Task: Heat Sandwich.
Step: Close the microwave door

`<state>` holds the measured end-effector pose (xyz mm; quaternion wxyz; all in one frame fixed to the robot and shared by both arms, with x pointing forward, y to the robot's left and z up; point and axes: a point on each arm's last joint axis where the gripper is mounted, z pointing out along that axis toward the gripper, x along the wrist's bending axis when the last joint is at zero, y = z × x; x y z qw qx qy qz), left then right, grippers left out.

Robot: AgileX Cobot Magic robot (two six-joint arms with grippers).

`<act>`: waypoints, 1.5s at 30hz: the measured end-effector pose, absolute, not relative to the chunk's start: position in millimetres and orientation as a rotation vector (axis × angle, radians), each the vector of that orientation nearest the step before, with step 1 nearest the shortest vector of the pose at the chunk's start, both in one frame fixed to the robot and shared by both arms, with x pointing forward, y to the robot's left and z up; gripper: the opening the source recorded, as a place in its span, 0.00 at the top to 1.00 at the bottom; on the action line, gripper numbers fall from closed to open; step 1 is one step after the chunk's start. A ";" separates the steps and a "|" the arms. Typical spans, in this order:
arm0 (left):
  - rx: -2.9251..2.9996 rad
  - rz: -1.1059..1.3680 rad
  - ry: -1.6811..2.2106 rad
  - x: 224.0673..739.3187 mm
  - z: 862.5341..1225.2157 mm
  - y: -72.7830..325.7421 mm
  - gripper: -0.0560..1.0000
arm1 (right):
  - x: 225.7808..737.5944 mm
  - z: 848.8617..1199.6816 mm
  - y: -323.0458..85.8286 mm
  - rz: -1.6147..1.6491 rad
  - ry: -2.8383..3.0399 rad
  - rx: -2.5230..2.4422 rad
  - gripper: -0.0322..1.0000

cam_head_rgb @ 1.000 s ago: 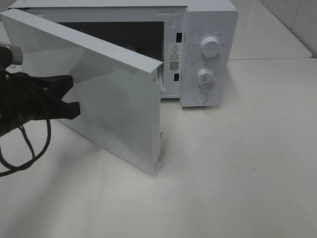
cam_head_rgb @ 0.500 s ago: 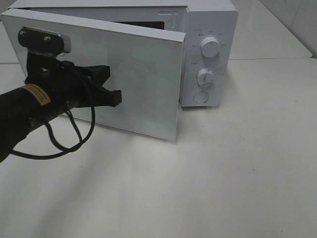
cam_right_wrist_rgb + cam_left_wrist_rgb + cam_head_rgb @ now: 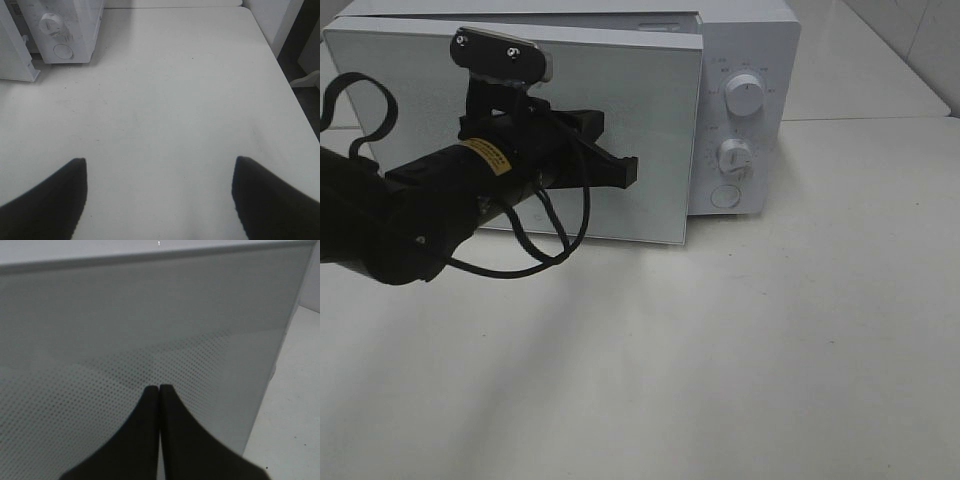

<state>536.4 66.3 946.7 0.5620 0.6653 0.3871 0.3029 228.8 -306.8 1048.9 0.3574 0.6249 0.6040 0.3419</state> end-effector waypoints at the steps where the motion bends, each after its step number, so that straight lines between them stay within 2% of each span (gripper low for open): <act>1: 1.568 0.713 0.913 538.6 947.0 64.6 0.94 | 228.8 1048.9 -306.8 0.882 1.559 1.613 0.22; 33: 1.615 0.728 0.917 587.5 942.2 7.7 0.94 | 228.8 1048.9 -306.6 0.884 1.560 1.613 0.22; 45: 1.642 0.719 0.926 587.8 938.8 6.0 0.94 | 228.8 1048.8 -306.4 0.887 1.561 1.614 0.22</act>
